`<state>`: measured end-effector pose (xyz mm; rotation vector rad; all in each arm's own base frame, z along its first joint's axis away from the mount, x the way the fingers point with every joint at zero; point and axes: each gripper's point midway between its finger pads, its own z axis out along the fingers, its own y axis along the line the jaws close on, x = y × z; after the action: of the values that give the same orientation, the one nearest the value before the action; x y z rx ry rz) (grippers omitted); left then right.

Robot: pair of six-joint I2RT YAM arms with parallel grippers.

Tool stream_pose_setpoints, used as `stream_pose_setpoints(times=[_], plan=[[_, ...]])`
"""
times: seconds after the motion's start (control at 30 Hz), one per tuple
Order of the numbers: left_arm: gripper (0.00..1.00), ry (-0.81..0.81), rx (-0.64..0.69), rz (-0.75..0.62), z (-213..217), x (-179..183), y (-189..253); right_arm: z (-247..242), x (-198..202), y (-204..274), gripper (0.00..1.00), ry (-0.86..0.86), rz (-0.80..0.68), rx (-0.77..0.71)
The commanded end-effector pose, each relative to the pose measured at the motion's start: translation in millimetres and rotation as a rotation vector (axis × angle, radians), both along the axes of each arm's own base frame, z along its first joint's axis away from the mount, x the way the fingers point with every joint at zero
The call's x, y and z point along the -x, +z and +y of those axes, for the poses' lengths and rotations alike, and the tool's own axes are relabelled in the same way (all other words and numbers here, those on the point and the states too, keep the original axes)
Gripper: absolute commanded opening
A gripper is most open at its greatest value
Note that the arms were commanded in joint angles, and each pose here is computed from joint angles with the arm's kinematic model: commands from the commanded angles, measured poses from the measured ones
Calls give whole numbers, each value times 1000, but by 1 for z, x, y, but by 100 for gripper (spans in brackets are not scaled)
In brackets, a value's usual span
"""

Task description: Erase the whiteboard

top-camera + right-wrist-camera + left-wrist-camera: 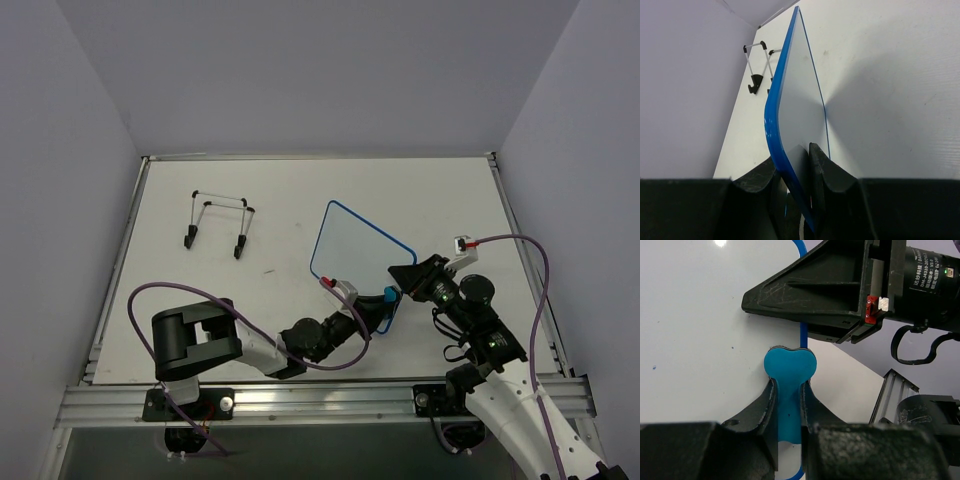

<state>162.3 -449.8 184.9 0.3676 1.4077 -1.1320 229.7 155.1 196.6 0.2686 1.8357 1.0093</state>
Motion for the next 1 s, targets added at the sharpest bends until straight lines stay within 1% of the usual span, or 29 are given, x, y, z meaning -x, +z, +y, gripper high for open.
stream_pose_setpoints(times=[0.0, 0.2, 0.43, 0.67, 0.97], plan=[[2, -59, 94, -12, -6, 16, 17, 33, 30, 86, 0, 202, -164, -234], [2, 41, 22, -11, 18, -3, -1, 31, 30, 88, 0, 193, -167, -230], [2, 73, -31, 3, 25, -10, -25, 31, 29, 91, 0, 192, -172, -237], [2, 118, -49, 23, 34, -25, -38, 32, 32, 94, 0, 200, -177, -239], [2, 205, -50, 53, 72, -59, -49, 32, 34, 98, 0, 204, -184, -243]])
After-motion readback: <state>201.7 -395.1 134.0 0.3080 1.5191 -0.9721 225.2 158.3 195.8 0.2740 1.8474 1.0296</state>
